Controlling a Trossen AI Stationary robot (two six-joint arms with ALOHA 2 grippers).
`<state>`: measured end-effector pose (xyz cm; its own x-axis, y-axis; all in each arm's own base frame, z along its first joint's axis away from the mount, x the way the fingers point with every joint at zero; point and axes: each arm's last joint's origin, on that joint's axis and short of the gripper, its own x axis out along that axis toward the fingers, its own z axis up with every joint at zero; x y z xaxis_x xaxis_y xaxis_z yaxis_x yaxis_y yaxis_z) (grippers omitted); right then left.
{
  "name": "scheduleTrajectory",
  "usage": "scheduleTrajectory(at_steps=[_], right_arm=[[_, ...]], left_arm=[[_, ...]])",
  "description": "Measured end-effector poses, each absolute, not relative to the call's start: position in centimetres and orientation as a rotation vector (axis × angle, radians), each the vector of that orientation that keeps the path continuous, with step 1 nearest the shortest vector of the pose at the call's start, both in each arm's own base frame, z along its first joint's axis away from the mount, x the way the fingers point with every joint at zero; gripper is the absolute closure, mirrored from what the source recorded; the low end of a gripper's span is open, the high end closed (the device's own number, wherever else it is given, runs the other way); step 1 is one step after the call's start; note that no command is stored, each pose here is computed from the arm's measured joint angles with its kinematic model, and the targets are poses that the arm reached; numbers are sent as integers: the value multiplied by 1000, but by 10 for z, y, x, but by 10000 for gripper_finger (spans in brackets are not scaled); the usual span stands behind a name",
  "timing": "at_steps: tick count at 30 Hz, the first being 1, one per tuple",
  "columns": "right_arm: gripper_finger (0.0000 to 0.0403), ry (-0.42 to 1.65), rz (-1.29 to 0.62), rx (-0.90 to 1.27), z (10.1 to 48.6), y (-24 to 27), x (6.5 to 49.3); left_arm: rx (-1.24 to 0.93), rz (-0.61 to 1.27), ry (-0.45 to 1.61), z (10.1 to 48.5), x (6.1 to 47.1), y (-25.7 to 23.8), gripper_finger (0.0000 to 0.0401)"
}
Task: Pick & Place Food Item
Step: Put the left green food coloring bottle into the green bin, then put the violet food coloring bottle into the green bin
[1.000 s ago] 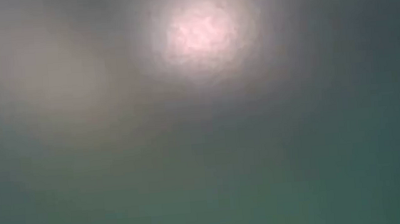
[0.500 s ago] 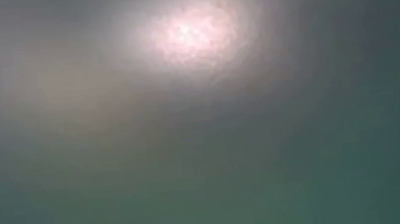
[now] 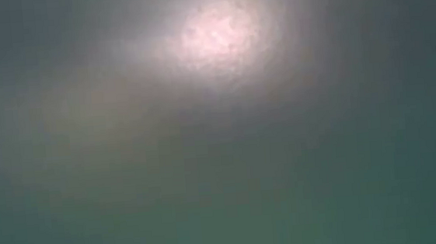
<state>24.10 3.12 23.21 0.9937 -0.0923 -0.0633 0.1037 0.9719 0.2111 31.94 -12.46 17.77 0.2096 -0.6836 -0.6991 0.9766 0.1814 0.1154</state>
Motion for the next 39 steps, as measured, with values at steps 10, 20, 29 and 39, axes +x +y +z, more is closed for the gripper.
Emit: scheduleTrajectory(at_steps=[10,20,29,39], right_arm=[[192,54,-97,233,232,33,241],[192,54,-97,233,232,33,241],[192,58,-97,231,232,33,241],[192,76,-89,202,230,33,241]], left_arm=[[655,-1275,558,177,320,-122,302],[598,-1191,559,180,329,-107,225],[669,-1072,581,183,333,-104,241],[862,-405,740,194,351,-61,241]])
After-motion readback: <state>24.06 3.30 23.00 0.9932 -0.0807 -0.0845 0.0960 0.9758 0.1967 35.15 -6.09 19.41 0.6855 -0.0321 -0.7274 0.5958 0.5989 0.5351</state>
